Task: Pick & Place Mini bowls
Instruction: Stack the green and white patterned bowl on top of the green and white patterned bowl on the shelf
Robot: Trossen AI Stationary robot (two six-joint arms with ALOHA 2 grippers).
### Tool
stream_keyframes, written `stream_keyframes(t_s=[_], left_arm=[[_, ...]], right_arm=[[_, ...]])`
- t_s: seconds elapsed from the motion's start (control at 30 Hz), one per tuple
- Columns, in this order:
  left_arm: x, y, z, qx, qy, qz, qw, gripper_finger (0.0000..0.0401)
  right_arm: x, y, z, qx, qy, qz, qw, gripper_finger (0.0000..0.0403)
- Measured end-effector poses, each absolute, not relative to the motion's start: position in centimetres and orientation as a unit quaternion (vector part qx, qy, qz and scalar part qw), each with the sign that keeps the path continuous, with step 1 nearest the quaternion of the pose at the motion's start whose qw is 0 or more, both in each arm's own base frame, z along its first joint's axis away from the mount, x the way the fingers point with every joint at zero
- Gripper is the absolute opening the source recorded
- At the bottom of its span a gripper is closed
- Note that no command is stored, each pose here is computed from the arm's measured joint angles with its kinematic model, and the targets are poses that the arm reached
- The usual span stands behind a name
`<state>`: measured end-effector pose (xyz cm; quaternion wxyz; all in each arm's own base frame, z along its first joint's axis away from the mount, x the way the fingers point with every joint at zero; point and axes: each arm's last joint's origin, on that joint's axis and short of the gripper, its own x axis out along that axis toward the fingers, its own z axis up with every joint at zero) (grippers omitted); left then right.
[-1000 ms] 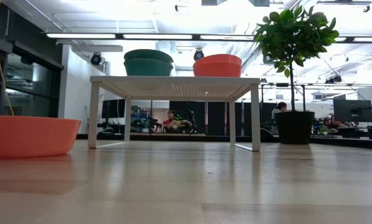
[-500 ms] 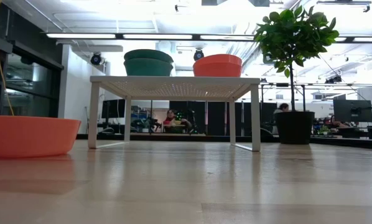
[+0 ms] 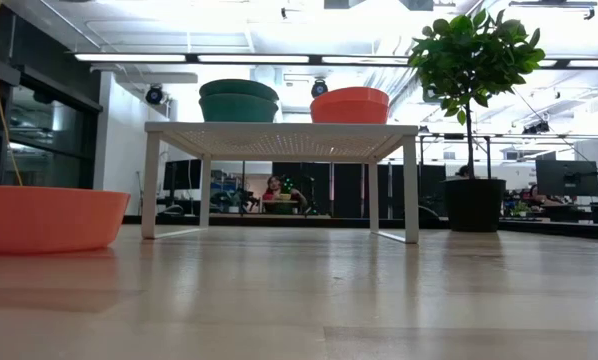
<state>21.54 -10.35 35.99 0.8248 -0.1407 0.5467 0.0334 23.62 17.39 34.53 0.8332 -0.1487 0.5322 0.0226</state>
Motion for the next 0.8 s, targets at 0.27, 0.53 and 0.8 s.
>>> stream_keyframes(t_s=[0.27, 0.53, 0.8], left_arm=[[22.5, -6.8, 37.5, -0.161, 0.543, 0.041, 0.823, 0.0002], [23.2, -2.0, 37.5, -0.187, 0.546, 0.063, 0.814, 0.0002], [23.4, 2.5, 37.6, -0.210, 0.526, 0.065, 0.822, 0.0002]], right_arm=[[23.7, 17.3, 34.5, -0.160, 0.529, 0.022, 0.833, 0.0130], [23.7, 17.2, 34.6, -0.170, 0.523, 0.014, 0.835, 0.0130], [23.7, 17.2, 34.6, -0.181, 0.522, 0.019, 0.833, 0.0130]])
